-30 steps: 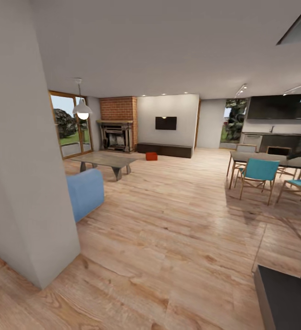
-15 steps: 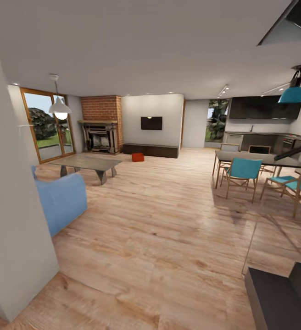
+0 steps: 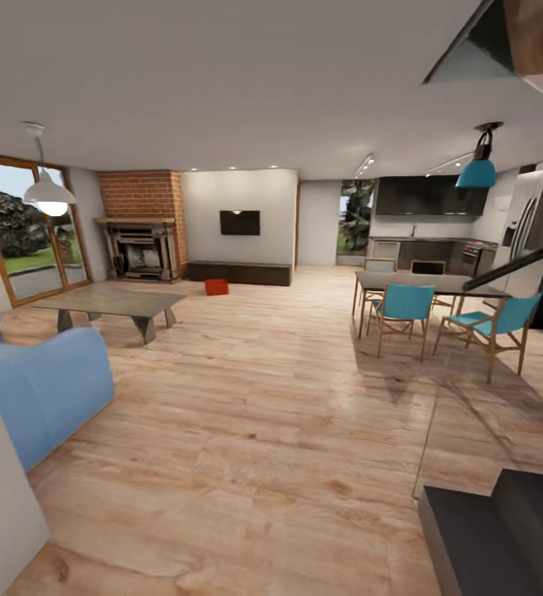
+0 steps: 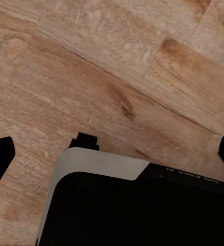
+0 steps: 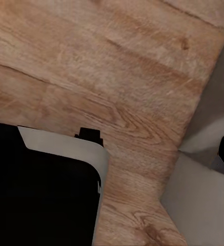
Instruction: Move the two storage containers from the living room to the garage. In the garage, place one container on the floor and stack the other container on top of it (either order is fine).
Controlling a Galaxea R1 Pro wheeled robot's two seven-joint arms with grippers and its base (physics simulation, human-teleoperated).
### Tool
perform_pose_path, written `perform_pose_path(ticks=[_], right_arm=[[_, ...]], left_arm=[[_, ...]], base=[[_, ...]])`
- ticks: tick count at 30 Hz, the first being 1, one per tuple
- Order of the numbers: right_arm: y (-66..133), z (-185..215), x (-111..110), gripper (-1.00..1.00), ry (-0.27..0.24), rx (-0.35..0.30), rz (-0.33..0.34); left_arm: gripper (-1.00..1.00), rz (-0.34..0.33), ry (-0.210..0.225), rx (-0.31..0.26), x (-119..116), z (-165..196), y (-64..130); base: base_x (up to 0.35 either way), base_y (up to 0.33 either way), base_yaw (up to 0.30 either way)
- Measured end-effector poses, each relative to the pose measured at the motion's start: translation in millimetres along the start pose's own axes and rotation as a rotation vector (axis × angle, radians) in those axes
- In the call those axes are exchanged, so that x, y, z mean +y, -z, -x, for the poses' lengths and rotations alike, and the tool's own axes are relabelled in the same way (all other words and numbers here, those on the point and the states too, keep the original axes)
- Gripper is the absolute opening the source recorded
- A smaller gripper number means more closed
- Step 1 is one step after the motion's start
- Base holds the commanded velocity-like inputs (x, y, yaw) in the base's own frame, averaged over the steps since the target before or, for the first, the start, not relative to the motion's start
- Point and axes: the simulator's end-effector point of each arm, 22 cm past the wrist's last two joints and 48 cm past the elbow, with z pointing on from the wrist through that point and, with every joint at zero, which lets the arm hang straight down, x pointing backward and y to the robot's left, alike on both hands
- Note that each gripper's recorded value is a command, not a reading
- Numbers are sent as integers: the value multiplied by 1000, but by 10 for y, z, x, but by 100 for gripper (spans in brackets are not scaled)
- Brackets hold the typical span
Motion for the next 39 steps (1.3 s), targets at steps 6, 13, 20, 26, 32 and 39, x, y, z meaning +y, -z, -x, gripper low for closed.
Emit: perform_pose_path(ticks=[6, 13, 20, 26, 32, 39], right_arm=[[0, -1, -1, 100, 1, 1, 0], [0, -5, -11, 100, 5, 2, -1], [0, -3, -3, 100, 5, 2, 0], [0, -2, -1, 100, 9, 1, 0], [0, 8, 53, 100, 1, 0, 6], [0, 9, 27, 100, 2, -2, 2]], left_arm=[[100, 0, 0, 0, 0, 0, 0], [100, 1, 0, 0, 7, 2, 0], [100, 1, 0, 0, 7, 2, 0], [100, 1, 0, -1, 10, 3, 0], [100, 0, 0, 0, 2, 1, 0], [100, 1, 0, 0, 5, 1, 0]], base=[[322, 0, -39], [322, 0, -2], [322, 0, 0], [322, 0, 0], [322, 0, 11], [322, 0, 216]])
